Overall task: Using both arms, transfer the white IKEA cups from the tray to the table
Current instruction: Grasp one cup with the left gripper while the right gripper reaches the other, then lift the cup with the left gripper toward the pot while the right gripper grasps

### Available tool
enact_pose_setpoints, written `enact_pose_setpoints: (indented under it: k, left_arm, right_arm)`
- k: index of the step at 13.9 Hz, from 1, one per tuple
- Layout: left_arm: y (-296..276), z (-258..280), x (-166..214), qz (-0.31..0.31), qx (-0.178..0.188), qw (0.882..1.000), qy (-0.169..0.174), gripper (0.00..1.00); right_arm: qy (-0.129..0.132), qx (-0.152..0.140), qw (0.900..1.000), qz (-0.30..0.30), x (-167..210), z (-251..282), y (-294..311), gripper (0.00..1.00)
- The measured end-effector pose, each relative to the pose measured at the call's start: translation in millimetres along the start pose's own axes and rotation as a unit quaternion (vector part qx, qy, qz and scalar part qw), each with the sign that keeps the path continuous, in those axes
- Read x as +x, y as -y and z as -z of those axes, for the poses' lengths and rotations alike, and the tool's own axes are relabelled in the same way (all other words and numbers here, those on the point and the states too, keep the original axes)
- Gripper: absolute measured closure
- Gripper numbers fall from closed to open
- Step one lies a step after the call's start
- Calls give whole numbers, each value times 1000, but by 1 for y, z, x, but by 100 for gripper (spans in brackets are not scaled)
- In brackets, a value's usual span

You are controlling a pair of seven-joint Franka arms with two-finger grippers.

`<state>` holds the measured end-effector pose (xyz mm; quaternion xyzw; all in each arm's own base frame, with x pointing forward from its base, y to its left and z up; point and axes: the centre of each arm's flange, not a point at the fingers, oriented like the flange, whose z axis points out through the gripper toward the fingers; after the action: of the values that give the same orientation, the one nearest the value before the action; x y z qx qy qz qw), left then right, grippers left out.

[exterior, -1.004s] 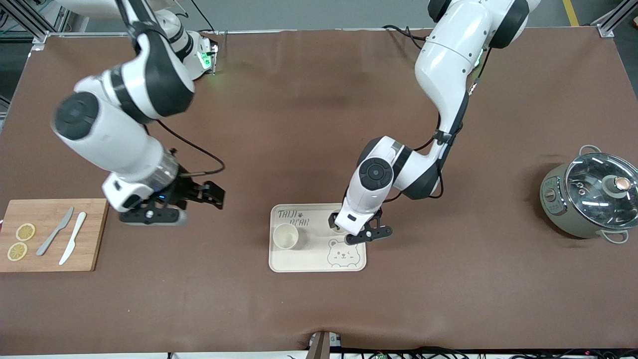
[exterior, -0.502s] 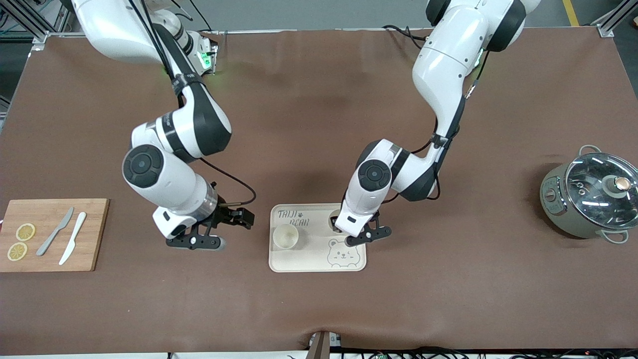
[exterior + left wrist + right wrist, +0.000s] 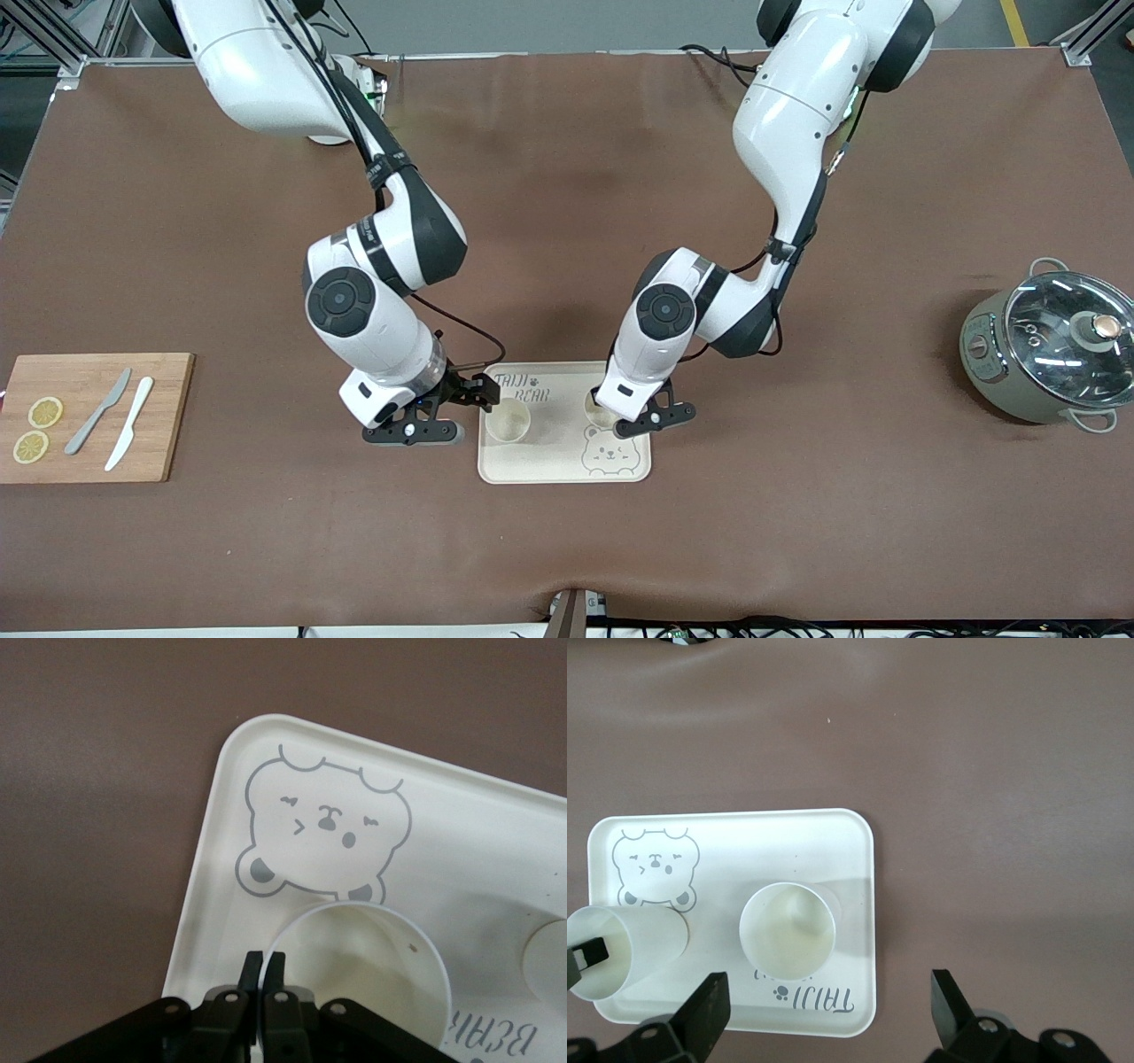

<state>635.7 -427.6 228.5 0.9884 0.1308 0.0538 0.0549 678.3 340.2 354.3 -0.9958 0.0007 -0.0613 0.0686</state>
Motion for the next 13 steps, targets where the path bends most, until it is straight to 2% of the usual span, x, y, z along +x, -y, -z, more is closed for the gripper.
enact_pose_setpoints:
  k: [3,6,8,10,13]
  left_arm:
    - [-1,5,2,-1,-1,1000,-4,96]
    - [3,31,6,-4,30,999,9,96]
    - [8,86,14,2,43,999,16,96]
    - [22,148,24,12,39,999,9,96]
    - [54,201,26,5,37,999,4,96]
  right_arm:
    - [-10,-27,999,22,-1,-16,0,0]
    - [-20,-33,999,30,0,-33,1,0]
    - [-25,-36,998,35,0,-42,1,0]
    - [-31,-38,998,40,0,-50,1,0]
    - [-32,-45,997,45,-1,-64,0,0]
